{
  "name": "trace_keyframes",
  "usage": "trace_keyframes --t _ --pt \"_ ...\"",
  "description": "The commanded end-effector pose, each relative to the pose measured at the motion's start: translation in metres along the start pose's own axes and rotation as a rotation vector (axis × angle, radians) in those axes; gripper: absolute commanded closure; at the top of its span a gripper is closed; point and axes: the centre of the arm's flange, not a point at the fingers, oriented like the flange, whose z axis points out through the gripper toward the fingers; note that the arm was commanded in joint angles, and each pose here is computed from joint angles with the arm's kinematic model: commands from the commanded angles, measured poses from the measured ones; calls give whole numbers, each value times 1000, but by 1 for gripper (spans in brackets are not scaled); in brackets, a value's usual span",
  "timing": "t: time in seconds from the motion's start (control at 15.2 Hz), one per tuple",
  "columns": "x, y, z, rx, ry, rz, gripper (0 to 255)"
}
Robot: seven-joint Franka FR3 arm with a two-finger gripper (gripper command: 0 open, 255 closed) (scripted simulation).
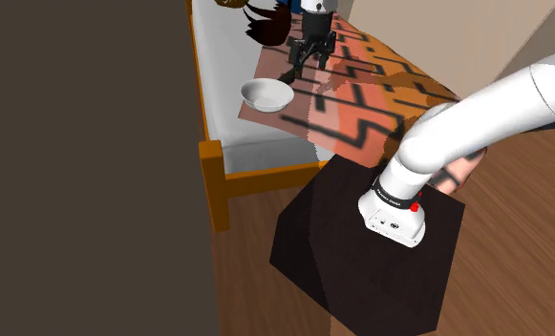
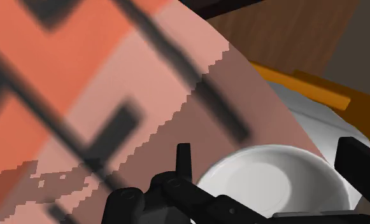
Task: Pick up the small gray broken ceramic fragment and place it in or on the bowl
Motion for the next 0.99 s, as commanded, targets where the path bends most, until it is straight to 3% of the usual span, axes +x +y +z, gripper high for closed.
trace_keyframes --t 0.0,0.46,0.92 --pt "26 -4 10 3 3 99 0" --pt "109 7 44 9 11 431 0" --pt "185 45 78 15 19 762 0"
